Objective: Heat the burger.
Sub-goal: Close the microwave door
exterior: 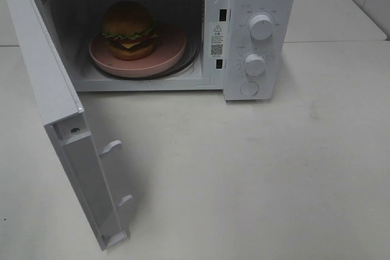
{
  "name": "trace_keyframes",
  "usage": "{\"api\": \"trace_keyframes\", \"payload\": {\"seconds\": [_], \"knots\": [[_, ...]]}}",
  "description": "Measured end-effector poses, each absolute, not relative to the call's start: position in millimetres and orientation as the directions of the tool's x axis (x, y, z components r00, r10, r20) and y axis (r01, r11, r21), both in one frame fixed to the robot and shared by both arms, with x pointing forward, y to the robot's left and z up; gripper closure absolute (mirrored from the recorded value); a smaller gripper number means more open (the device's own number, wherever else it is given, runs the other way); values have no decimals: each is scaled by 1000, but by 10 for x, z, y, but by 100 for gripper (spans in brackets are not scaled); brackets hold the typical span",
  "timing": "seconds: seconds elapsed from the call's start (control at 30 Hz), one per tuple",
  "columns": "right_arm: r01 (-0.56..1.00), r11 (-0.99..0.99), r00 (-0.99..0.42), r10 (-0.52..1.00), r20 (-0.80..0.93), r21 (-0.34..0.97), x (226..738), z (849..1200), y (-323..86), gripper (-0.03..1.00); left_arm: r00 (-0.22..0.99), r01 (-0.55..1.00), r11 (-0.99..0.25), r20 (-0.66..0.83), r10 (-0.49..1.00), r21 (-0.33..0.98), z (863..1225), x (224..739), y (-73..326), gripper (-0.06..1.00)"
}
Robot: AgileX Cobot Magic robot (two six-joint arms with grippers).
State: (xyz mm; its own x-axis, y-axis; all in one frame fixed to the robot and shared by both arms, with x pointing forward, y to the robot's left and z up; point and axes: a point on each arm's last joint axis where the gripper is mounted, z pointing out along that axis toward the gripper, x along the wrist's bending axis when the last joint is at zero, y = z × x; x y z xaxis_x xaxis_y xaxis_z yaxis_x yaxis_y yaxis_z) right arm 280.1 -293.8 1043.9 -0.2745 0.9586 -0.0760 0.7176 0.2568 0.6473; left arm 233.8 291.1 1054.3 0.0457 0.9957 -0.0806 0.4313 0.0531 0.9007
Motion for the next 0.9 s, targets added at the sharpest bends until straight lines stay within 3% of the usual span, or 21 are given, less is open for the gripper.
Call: {"api": "trace_keyframes", "payload": {"seconds": [0.43, 0.9], "knots": [[555, 43, -8, 999, -46, 831, 2389, 10494, -3087, 22, 46, 431, 53, -81, 996, 901, 10543, 2338, 2911, -3], [510, 25, 12, 999, -36, 860, 2298, 10482, -3093, 22, 46, 431, 53, -81, 996, 901, 10543, 2338, 2911, -3]]}}
